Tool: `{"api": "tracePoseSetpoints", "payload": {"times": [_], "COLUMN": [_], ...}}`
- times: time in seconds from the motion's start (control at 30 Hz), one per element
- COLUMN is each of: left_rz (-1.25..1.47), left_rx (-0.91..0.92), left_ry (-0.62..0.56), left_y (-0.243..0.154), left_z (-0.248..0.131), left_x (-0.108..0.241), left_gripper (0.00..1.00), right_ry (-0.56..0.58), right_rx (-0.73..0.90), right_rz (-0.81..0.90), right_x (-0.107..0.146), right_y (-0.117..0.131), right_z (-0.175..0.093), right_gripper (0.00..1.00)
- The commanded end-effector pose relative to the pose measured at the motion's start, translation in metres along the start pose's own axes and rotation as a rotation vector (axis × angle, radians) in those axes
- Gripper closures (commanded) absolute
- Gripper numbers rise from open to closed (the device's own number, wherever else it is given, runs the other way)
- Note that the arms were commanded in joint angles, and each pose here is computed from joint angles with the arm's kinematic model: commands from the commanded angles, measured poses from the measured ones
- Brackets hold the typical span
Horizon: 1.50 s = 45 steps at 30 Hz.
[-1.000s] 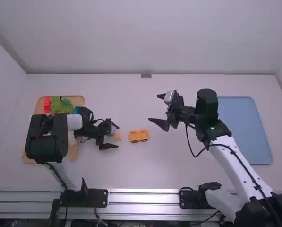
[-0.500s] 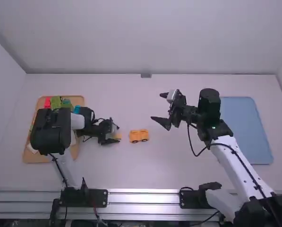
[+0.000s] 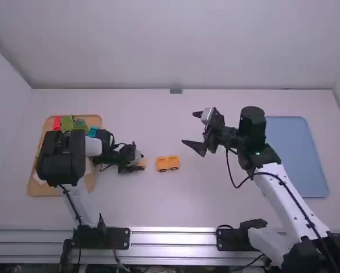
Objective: Assemble lego blocks to make yellow taxi
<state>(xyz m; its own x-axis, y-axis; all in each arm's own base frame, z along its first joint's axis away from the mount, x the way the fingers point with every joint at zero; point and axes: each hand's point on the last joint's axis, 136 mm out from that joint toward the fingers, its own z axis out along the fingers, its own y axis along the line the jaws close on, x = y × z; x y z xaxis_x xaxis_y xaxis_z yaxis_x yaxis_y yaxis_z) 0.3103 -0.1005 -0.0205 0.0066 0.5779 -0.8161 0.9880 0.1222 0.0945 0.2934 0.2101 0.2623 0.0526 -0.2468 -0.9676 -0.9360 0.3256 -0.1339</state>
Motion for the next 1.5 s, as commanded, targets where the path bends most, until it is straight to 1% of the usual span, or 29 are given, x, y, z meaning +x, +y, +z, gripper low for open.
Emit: {"api": "tracePoseSetpoints", "payload": {"times": [0.0, 0.1, 0.2, 0.27, 0.4, 0.47, 0.5, 0.57, 0.67, 0.7, 0.77, 0.83, 0.9, 0.97, 1.0, 1.07, 1.1, 1.13, 1.17, 1.2, 1.23, 1.27, 1.3, 1.37, 1.43, 1.47], "left_rz": [-0.024, -0.031, -0.034, -0.033, -0.035, -0.037, -0.043, -0.05, -0.05, -0.051, -0.046, -0.044, -0.041, -0.032, -0.029, -0.02, -0.018, -0.017, -0.011, 0.0, 0.01, 0.032, 0.035, 0.06, 0.041, 0.028], "left_rx": [0.021, 0.026, 0.027, 0.027, 0.028, 0.029, 0.031, 0.031, 0.031, 0.032, 0.029, 0.026, 0.024, 0.029, 0.033, 0.033, 0.03, 0.028, 0.025, 0.019, 0.016, 0.018, 0.018, 0.022, 0.033, 0.041], "left_ry": [0.027, 0.063, 0.056, 0.062, 0.065, 0.081, 0.105, 0.113, 0.094, 0.087, 0.086, 0.07, 0.049, 0.003, -0.014, -0.026, -0.037, -0.042, -0.053, -0.07, -0.073, -0.081, -0.081, -0.089, -0.107, -0.109], "left_y": [-0.01, -0.011, -0.011, -0.011, -0.012, -0.012, -0.013, -0.013, -0.013, -0.013, -0.012, -0.011, -0.011, -0.012, -0.014, -0.015, -0.016, -0.016, -0.016, -0.017, -0.017, -0.019, -0.02, -0.023, -0.026, -0.027], "left_z": [0.003, 0.003, 0.003, 0.003, 0.003, 0.003, 0.002, 0.002, 0.003, 0.003, 0.003, 0.003, 0.002, -0.001, -0.005, -0.01, -0.016, -0.017, -0.021, -0.028, -0.03, -0.033, -0.033, -0.031, -0.026, -0.021], "left_x": [0.008, 0.014, 0.013, 0.014, 0.015, 0.018, 0.022, 0.023, 0.02, 0.019, 0.018, 0.015, 0.011, -0.003, -0.011, -0.02, -0.03, -0.033, -0.04, -0.054, -0.059, -0.07, -0.071, -0.084, -0.094, -0.098], "left_gripper": [0.4, 0.39, 0.4, 0.43, 0.47, 0.51, 0.51, 0.51, 0.52, 0.54, 0.64, 0.67, 0.67, 0.68, 0.71, 0.75, 0.77, 0.78, 0.79, 0.78, 0.81, 0.82, 0.82, 0.81, 0.81, 0.79], "right_ry": [-0.009, -0.004, -0.001, 0.001, 0.004, 0.004, 0.004, 0.004, 0.005, 0.006, 0.009, 0.017, 0.029, 0.066, 0.085, 0.101, 0.117, 0.123, 0.136, 0.161, 0.172, 0.179, 0.178, 0.143, 0.125, 0.129], "right_rx": [-0.005, -0.007, -0.011, -0.009, -0.01, -0.013, -0.01, -0.011, -0.011, -0.011, -0.013, -0.016, -0.024, -0.046, -0.061, -0.074, -0.086, -0.091, -0.1, -0.119, -0.132, -0.178, -0.185, -0.307, -0.378, -0.408], "right_rz": [-0.006, 0.002, 0.006, 0.009, 0.014, 0.014, 0.014, 0.014, 0.017, 0.017, 0.02, 0.017, -0.01, -0.05, -0.064, -0.062, -0.052, -0.047, -0.038, -0.012, 0.002, 0.011, 0.008, -0.071, -0.161, -0.194], "right_x": [-0.003, -0.001, -0.001, 0.0, 0.001, 0.001, 0.001, 0.001, 0.002, 0.002, 0.003, 0.005, 0.009, 0.02, 0.027, 0.035, 0.045, 0.048, 0.057, 0.073, 0.082, 0.097, 0.099, 0.121, 0.139, 0.151], "right_y": [0.003, 0.003, 0.005, 0.004, 0.004, 0.005, 0.004, 0.005, 0.005, 0.005, 0.005, 0.006, 0.009, 0.015, 0.019, 0.02, 0.02, 0.02, 0.019, 0.019, 0.019, 0.023, 0.023, 0.04, 0.051, 0.057], "right_z": [-0.002, -0.002, -0.002, -0.002, -0.002, -0.002, -0.002, -0.002, -0.002, -0.002, -0.002, -0.002, -0.002, -0.003, -0.003, -0.002, 0.002, 0.003, 0.006, 0.011, 0.014, 0.02, 0.021, 0.033, 0.043, 0.047], "right_gripper": [0.01, 0.01, 0.01, 0.01, 0.01, 0.01, 0.01, 0.01, 0.01, 0.01, 0.01, 0.01, 0.01, 0.01, 0.01, 0.01, 0.01, 0.01, 0.01, 0.01, 0.01, 0.01, 0.01, 0.01, 0.01, 0.01]}}
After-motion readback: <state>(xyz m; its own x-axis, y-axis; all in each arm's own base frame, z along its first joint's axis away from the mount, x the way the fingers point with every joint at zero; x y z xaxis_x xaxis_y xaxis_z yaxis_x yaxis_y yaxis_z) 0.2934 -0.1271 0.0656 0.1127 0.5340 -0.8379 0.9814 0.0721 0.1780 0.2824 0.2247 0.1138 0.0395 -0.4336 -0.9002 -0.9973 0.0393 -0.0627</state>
